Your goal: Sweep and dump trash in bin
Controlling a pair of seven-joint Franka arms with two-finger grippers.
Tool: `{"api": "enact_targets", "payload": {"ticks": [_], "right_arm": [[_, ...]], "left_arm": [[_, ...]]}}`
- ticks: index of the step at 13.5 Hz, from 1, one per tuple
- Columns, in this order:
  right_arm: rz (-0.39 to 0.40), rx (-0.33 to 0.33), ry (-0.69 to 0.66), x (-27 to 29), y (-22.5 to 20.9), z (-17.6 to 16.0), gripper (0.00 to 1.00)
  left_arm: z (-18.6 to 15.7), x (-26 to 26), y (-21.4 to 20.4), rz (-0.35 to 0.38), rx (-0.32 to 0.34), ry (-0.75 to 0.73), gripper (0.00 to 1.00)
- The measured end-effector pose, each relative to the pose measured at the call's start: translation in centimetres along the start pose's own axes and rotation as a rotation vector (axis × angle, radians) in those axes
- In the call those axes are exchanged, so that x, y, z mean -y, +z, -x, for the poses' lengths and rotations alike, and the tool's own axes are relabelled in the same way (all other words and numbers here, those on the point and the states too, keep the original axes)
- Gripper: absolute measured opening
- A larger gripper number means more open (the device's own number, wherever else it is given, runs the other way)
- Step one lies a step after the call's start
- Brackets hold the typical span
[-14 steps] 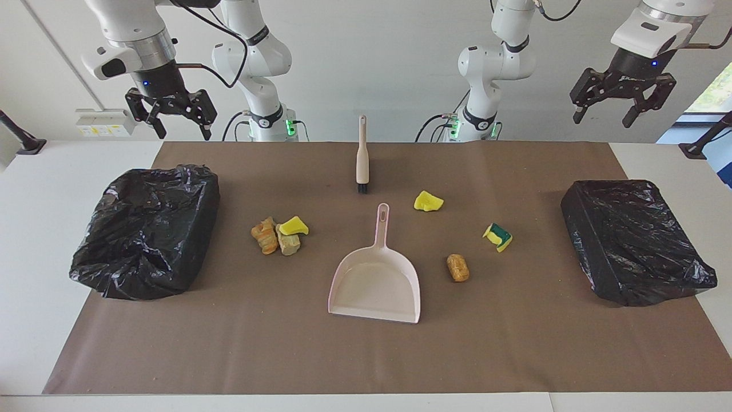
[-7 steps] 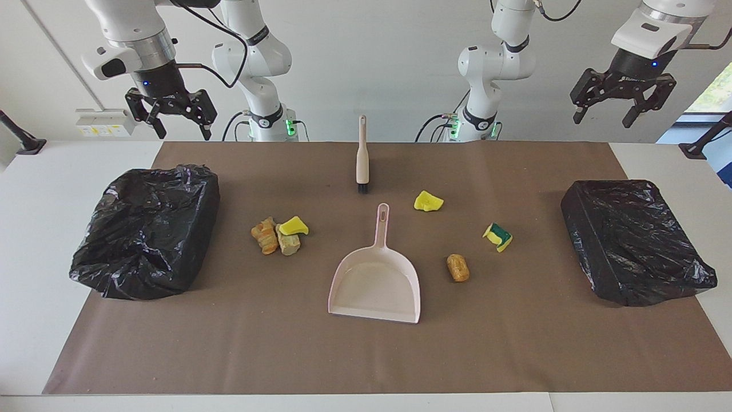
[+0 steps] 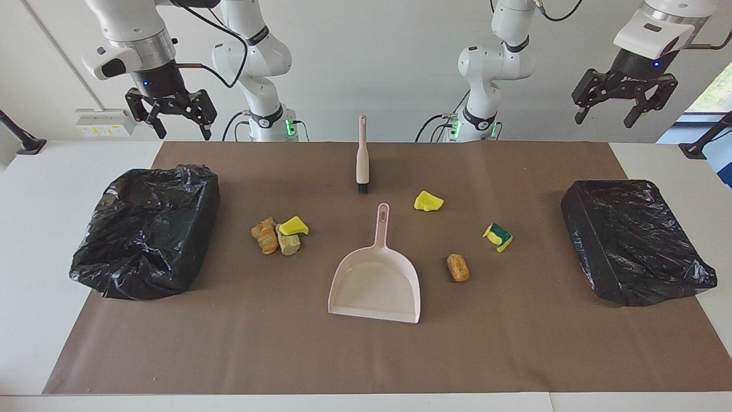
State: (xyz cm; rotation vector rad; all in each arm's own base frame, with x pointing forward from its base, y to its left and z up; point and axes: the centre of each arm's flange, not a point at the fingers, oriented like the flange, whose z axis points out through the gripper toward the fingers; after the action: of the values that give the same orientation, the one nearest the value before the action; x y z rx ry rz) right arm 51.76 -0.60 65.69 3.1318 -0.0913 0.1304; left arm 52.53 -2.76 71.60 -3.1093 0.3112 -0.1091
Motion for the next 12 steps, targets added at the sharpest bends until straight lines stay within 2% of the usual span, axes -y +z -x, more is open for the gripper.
{"api": "enact_targets", "payload": {"ticks": [12], "right_arm": [[0.0,0.0,0.0,0.0,0.0,0.0,1.0]], "left_arm": [[-0.01,-0.77,0.17,0.004,0.004,0.014,1.0]]}}
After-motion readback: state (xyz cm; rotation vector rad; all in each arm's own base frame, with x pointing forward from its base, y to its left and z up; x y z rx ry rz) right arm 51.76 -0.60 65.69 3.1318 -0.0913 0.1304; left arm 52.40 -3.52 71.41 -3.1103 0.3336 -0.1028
